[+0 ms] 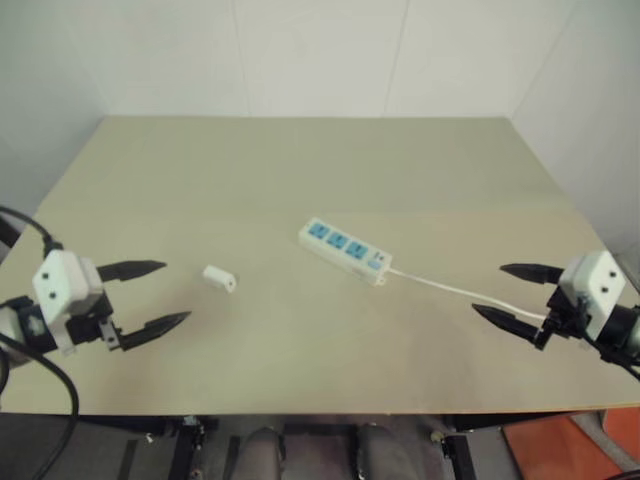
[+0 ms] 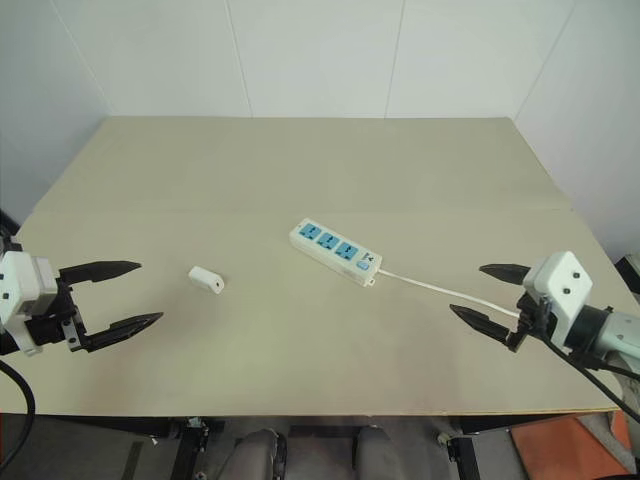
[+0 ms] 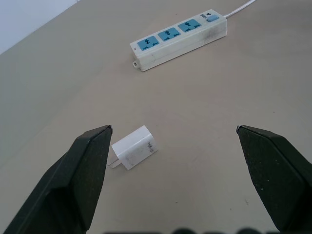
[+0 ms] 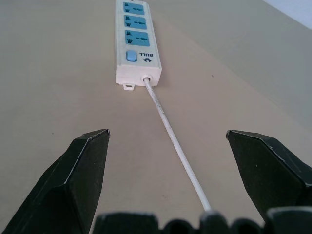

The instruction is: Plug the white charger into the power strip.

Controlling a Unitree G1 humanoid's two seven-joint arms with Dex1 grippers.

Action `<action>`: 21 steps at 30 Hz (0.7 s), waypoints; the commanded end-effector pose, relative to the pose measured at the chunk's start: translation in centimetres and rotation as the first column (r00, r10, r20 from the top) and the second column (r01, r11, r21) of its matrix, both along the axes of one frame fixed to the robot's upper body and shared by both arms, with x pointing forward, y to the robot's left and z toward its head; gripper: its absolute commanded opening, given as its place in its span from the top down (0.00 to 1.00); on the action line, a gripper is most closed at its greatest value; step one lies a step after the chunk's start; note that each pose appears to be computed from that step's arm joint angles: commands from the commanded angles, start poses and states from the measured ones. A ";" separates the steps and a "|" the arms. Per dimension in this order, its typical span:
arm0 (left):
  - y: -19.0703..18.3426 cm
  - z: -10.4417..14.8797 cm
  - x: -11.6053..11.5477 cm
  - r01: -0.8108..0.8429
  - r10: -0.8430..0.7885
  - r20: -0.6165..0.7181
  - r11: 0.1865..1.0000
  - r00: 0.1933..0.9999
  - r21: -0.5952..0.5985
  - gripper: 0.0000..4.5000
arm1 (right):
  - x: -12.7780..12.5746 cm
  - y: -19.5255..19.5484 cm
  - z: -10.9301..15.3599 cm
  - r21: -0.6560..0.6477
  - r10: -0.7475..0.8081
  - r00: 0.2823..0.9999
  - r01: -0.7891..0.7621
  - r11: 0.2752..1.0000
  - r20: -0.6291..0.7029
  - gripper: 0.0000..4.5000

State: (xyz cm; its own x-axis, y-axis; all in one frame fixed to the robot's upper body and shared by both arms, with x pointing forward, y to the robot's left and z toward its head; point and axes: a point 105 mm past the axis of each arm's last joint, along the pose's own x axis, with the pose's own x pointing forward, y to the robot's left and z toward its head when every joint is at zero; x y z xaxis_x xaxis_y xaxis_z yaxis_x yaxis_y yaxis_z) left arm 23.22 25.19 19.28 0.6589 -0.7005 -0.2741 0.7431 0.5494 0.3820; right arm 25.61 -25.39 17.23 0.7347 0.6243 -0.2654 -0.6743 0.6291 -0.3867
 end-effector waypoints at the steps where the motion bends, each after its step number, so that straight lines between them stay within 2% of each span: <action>1: 0.0 0.7 0.0 0.002 -0.003 0.037 1.000 0.999 0.012 0.01 | 0.1 0.2 0.7 0.002 0.016 0.999 -0.016 1.000 0.042 0.00; 4: 0.0 0.7 0.0 0.002 -0.002 0.040 1.000 0.999 0.011 0.01 | 0.2 0.2 0.7 0.013 0.018 0.999 -0.018 1.000 0.044 0.00; 7: -0.4 0.8 0.0 0.018 -0.019 0.044 1.000 0.999 0.003 0.01 | 0.9 1.2 0.6 0.079 0.036 0.997 -0.041 0.996 0.063 0.00; 15: -2.7 0.9 1.0 0.116 -0.114 0.060 0.992 0.992 -0.039 0.01 | 6.8 6.6 0.3 0.257 0.064 0.981 -0.111 0.960 0.183 0.00; 21: -3.6 1.0 1.3 0.152 -0.148 0.070 0.987 0.986 -0.059 0.01 | 9.1 10.4 -0.5 0.320 0.148 0.972 -0.201 0.926 0.181 0.00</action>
